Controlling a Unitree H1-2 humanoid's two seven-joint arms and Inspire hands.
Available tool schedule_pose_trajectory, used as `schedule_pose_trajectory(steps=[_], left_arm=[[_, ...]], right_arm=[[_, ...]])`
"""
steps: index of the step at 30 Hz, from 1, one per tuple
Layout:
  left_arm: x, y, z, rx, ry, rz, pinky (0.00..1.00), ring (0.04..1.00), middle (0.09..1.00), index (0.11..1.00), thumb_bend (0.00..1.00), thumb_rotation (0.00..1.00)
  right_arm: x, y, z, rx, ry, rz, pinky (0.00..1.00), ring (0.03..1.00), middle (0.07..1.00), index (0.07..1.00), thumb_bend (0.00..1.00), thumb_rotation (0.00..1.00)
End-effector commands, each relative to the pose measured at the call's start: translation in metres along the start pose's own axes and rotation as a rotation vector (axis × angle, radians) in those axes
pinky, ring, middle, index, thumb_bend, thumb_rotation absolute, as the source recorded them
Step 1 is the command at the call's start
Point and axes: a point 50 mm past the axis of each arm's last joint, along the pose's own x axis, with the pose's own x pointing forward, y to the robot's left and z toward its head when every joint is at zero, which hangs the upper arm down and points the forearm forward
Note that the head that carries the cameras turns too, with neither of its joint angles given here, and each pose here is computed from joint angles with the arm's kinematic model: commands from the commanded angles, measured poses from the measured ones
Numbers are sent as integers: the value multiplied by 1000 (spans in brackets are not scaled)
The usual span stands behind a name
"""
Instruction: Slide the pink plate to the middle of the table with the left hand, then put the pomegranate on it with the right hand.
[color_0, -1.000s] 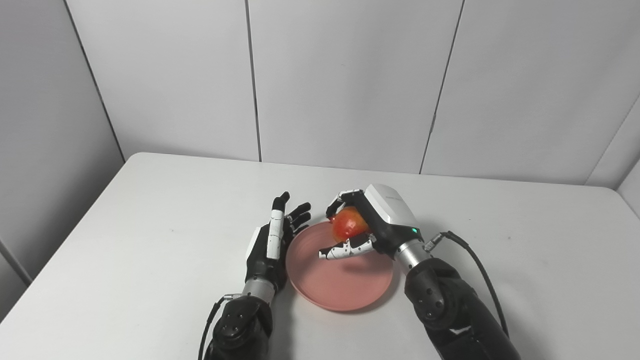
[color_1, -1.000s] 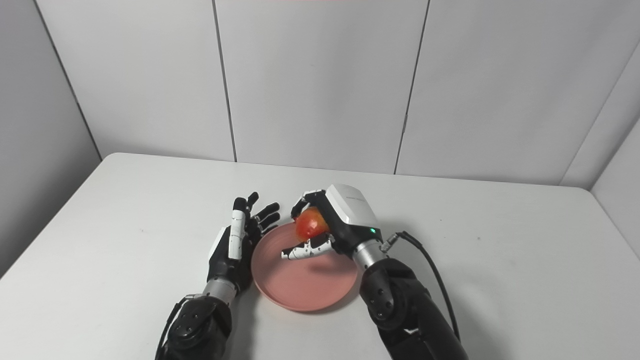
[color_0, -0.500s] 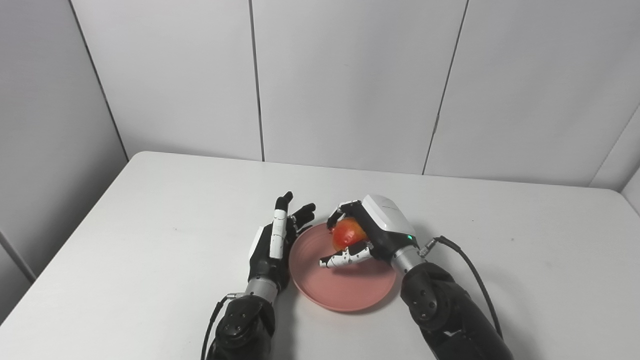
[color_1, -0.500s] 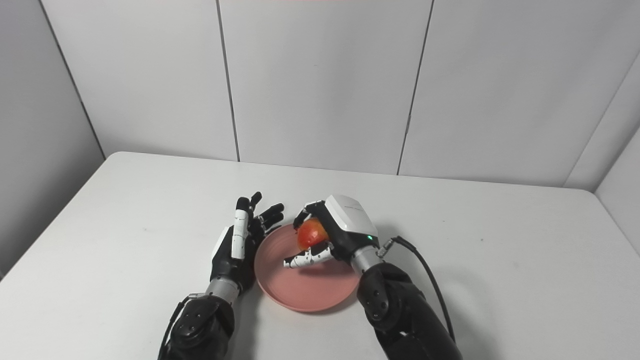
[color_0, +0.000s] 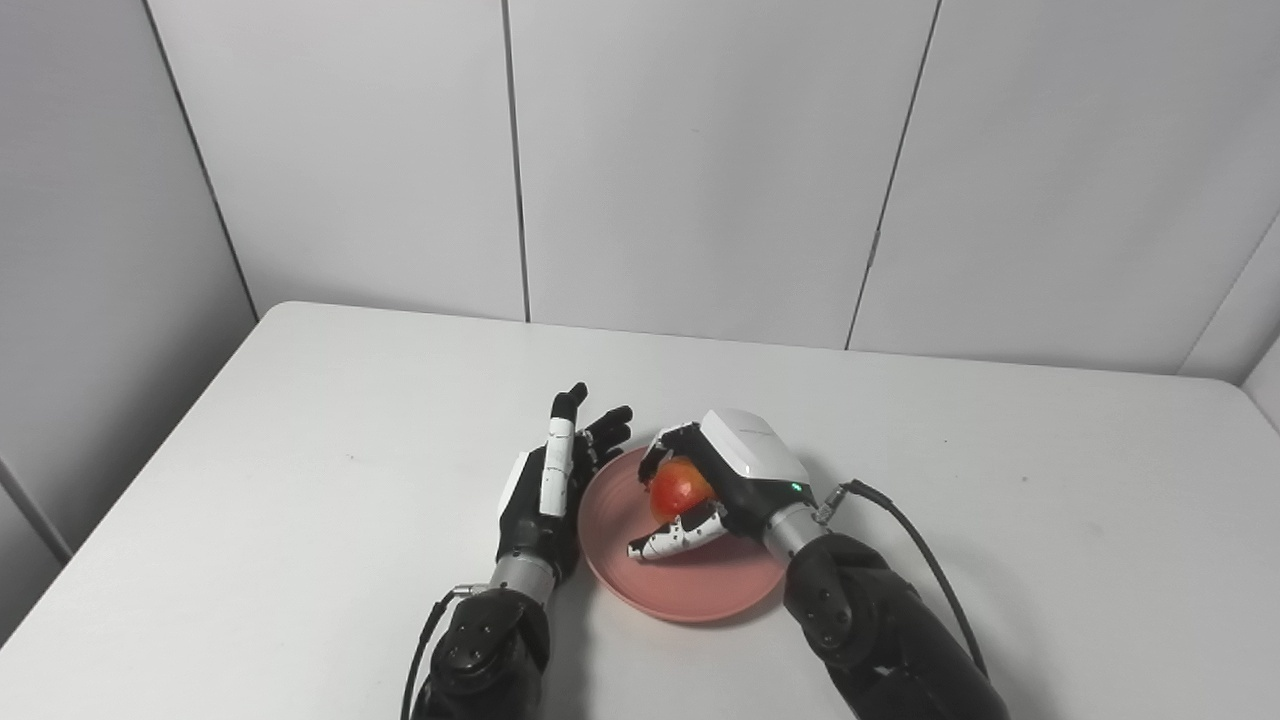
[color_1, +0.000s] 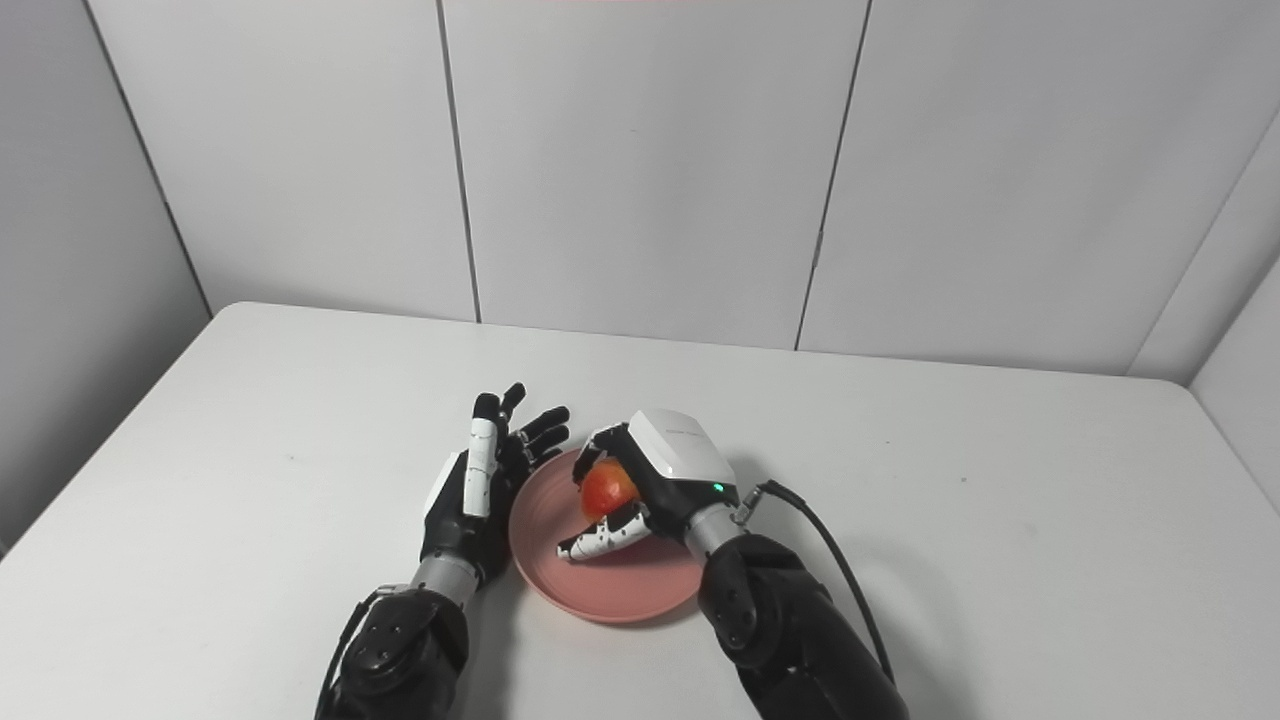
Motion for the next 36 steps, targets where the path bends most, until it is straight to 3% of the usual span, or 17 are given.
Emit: schedule_pose_trajectory(steps=[1,2,3,5,10,16,19,25,27,30,36], left_arm=[[6,-3,7,21,-12,-20,904,899,876,1000,884,990],[5,-3,7,23,-13,-20,904,900,877,1000,883,990],[4,-3,8,24,-13,-20,902,903,881,1000,879,992],[3,-3,9,33,-16,-18,906,910,885,1000,870,996],[2,-3,9,43,-20,-12,902,879,827,1000,867,999],[1,-1,9,26,-8,-9,925,881,796,1000,871,987],[2,-2,9,23,-3,-12,902,877,791,1000,874,987],[1,-1,8,17,-3,-19,865,887,861,1000,879,976],[2,-2,8,16,-1,-20,878,950,938,1000,879,976],[3,-1,8,35,1,-25,891,969,977,1000,888,989],[3,1,8,27,18,-22,890,935,906,1000,928,996]], right_arm=[[10,-26,21,-26,-71,-67,274,356,444,493,512,171],[9,-26,21,-27,-71,-67,280,363,450,493,513,172],[8,-26,21,-27,-72,-68,312,398,479,552,638,329],[7,-26,21,-26,-83,-78,376,466,536,619,770,522],[5,-26,20,-46,-105,-95,434,540,623,681,881,739],[3,-26,22,-68,-129,-124,492,598,667,702,946,842],[2,-27,23,-61,-143,-146,472,570,654,701,940,846],[0,-36,27,-52,-160,-178,445,547,672,707,917,909],[-2,-40,29,-45,-165,-192,445,546,670,705,894,908],[-4,-46,30,-30,-176,-234,433,533,662,696,882,910],[-10,-61,35,-4,-191,-294,434,540,663,693,844,921]])
